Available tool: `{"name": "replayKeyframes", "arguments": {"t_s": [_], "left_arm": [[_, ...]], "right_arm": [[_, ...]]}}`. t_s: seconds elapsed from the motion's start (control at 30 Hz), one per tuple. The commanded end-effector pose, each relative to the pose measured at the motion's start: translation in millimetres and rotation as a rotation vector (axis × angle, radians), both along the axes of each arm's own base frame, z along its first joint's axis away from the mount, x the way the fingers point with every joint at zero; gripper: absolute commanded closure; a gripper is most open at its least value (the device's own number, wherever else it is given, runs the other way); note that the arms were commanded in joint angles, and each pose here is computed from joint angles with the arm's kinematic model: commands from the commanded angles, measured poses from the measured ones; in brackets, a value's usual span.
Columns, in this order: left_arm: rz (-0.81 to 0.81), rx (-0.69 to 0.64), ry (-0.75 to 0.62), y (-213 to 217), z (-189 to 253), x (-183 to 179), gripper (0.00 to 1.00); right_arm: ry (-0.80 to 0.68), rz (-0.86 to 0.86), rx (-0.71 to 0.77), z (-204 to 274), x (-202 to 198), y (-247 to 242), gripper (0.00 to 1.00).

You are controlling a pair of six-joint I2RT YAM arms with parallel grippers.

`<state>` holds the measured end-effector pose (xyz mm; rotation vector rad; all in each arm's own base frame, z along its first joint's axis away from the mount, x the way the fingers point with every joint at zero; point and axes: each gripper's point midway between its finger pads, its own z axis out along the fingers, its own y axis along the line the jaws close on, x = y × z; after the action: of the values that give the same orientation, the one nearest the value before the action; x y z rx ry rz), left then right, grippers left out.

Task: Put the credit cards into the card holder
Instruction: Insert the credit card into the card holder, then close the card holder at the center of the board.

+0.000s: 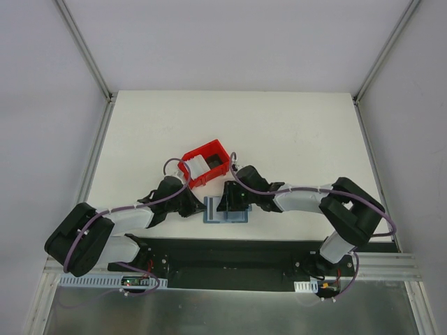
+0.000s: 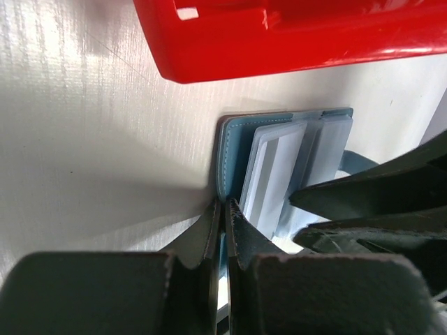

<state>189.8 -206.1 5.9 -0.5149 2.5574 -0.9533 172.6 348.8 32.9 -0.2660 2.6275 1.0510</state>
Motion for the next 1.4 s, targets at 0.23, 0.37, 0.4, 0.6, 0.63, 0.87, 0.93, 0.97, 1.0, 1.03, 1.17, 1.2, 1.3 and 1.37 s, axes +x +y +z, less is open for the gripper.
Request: {"name": "replayKeyframes", "arguments": {"t_s": [0.23, 0.37, 0.4, 0.6, 0.63, 0.87, 0.93, 0.97, 1.0, 1.03, 1.17, 1.2, 1.3, 1.37], "left_arm": [[-0.036, 0.234, 0.055, 40.3, -25.5, -26.3, 1.0], [-0.017, 0.245, 0.026, 45.4, -20.7, -24.5, 1.0], [-0.014, 0.248, 0.023, 46.4, -20.1, -24.5, 1.0], [-0.017, 0.227, 0.014, 44.5, -14.8, -25.8, 1.0], [-0.012, 0.227, 0.013, 45.7, -15.5, -26.7, 1.0], [0.001, 0.212, 0.011, 47.1, -15.9, -30.2, 1.0], [0.002, 0.219, 0.008, 48.9, -17.3, -30.9, 1.0], [0.002, 0.22, 0.007, 49.8, -18.2, -31.9, 1.0], [0.002, 0.22, 0.009, 50.8, -19.8, -34.0, 1.0], [0.004, 0.223, 0.005, 52.2, -20.8, -34.7, 1.0], [-0.002, 0.209, -0.022, 53.7, -19.8, -37.7, 1.0], [-0.002, 0.202, -0.026, 53.3, -18.9, -38.0, 1.0], [-0.005, 0.201, -0.034, 54.2, -19.6, -39.3, 1.0], [-0.008, 0.197, -0.03, 54.1, -20.3, -40.9, 1.0]], "right_arm": [[-0.335, -0.047, -0.009, 90.8, 24.7, -36.3, 0.48], [-0.366, -0.132, -0.066, 85.7, 22.0, -68.5, 0.39], [-0.361, -0.141, -0.086, 82.2, 20.3, -74.6, 0.38], [-0.307, -0.137, 0.006, 73.2, 0.5, -69.7, 0.38], [-0.302, -0.143, 0.018, 69.8, -0.4, -68.6, 0.38], [-0.267, -0.073, 0.025, 55.0, -15.8, -44.9, 0.44], [-0.296, -0.11, -0.016, 48.3, -14.1, -46.7, 0.46], [-0.301, -0.139, -0.036, 43.6, -15.1, -50.1, 0.45], [-0.313, -0.157, -0.05, 40.2, -15.6, -52.8, 0.44], [-0.33, -0.164, -0.068, 38.1, -15.4, -55.6, 0.43], [-0.366, -0.159, -0.154, 36.3, -12.4, -62.5, 0.4], [-0.378, -0.155, -0.166, 37.1, -9.7, -62.2, 0.4], [-0.418, -0.186, -0.228, 38.4, 2.2, -66.6, 0.38], [-0.432, -0.156, -0.289, 36.8, 5.7, -67.1, 0.38]]}}
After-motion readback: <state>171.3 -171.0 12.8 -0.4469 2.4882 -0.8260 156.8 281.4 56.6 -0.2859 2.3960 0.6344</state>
